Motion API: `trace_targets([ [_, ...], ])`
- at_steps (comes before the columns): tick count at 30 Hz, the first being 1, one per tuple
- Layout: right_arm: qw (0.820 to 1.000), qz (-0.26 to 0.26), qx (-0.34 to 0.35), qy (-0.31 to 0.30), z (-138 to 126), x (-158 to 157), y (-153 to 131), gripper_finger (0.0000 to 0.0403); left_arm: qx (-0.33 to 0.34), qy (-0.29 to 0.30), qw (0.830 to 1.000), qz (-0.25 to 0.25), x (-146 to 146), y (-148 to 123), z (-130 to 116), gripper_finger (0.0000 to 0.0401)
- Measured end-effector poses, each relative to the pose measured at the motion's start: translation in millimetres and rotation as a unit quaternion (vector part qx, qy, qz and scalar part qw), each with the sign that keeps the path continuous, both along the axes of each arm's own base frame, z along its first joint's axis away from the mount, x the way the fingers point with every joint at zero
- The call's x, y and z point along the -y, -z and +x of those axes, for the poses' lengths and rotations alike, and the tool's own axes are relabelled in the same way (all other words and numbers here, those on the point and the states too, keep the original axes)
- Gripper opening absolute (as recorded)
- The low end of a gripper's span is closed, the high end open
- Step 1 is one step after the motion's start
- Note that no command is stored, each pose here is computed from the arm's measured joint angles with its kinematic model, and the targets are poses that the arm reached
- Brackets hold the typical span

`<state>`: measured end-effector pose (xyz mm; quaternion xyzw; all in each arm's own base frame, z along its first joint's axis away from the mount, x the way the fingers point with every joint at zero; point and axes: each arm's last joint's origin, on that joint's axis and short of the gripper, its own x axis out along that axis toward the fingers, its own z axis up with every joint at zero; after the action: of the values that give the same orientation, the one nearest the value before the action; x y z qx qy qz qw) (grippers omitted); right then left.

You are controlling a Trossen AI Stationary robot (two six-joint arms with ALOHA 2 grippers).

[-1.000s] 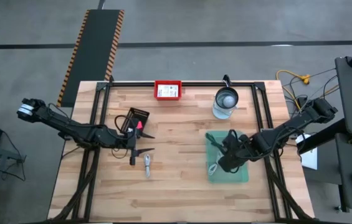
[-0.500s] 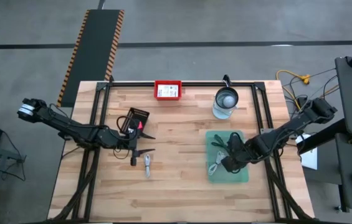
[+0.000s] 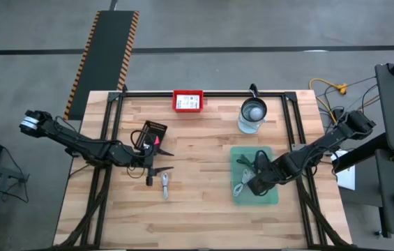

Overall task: Pick and place items into bin
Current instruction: Put the green charger cable into the green bin

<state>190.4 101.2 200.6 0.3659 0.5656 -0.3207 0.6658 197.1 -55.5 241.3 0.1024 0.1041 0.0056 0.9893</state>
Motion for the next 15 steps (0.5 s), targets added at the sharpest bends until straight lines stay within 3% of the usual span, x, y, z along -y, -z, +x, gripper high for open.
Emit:
trace_targets([
  [9, 0.998, 0.024, 0.023, -0.058, 3.9, -7.1, -1.0, 0.0021, 0.0, 0.0, 1.0, 0.0, 0.0, 0.0, 0.0, 0.0194],
  [15, 0.997, 0.06, 0.021, -0.053, 5.3, -10.1, -1.4, 0.0021, 0.0, 0.0, 1.0, 0.001, 0.0, 0.0, 0.0, 0.0194],
])
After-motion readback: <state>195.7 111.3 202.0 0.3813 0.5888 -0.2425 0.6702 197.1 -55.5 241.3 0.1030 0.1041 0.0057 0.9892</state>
